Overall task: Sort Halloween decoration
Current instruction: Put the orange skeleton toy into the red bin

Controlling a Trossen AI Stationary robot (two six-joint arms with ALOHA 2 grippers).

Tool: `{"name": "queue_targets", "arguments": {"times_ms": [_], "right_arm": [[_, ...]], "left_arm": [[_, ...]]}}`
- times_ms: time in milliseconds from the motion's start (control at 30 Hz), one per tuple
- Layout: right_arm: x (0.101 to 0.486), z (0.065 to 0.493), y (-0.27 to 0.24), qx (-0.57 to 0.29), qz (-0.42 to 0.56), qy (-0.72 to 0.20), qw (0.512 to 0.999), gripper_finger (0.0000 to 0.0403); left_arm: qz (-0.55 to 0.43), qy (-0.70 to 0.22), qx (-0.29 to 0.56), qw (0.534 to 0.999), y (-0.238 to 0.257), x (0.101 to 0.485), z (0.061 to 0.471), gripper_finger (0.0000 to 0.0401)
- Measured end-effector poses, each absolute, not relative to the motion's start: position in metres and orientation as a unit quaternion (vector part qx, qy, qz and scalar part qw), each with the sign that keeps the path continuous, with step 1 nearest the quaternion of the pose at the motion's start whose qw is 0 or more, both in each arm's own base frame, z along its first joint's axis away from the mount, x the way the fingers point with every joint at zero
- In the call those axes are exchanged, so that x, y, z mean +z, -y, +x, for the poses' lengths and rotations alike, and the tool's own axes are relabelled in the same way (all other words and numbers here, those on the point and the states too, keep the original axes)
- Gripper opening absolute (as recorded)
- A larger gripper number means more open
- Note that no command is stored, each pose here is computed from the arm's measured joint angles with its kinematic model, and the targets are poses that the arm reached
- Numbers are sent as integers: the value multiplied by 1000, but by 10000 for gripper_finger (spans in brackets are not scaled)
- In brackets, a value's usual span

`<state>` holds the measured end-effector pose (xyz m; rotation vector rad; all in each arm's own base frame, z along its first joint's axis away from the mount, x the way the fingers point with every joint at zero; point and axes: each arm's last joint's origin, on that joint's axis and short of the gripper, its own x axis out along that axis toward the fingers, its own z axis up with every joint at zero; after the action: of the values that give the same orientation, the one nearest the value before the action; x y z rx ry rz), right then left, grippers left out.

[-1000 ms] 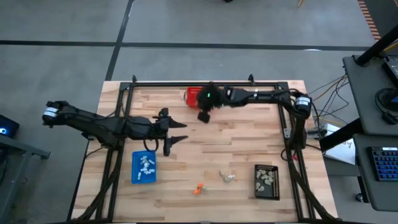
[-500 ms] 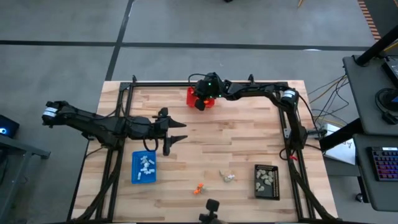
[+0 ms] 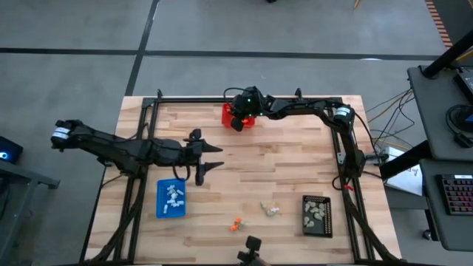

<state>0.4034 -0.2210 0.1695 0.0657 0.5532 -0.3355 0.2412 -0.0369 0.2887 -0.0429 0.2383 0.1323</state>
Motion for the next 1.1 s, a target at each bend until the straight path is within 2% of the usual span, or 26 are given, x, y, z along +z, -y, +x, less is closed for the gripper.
{"name": "queue_targets", "arguments": {"times_ms": [267, 500, 733, 1100], "right_arm": [[180, 402, 220, -169, 47, -264, 949, 78], [224, 382, 204, -143, 84, -288, 943, 80], [265, 356, 157, -91, 84, -329, 936, 65], [270, 332, 59, -19, 77, -342, 936, 61]], "left_arm": [[-41, -127, 69, 989, 38, 284, 245, 201], [-84, -159, 77, 981, 39, 273, 249, 201], [-104, -204, 75, 971, 50, 250, 262, 201], [-110, -235, 31, 965, 84, 229, 268, 201]]}}
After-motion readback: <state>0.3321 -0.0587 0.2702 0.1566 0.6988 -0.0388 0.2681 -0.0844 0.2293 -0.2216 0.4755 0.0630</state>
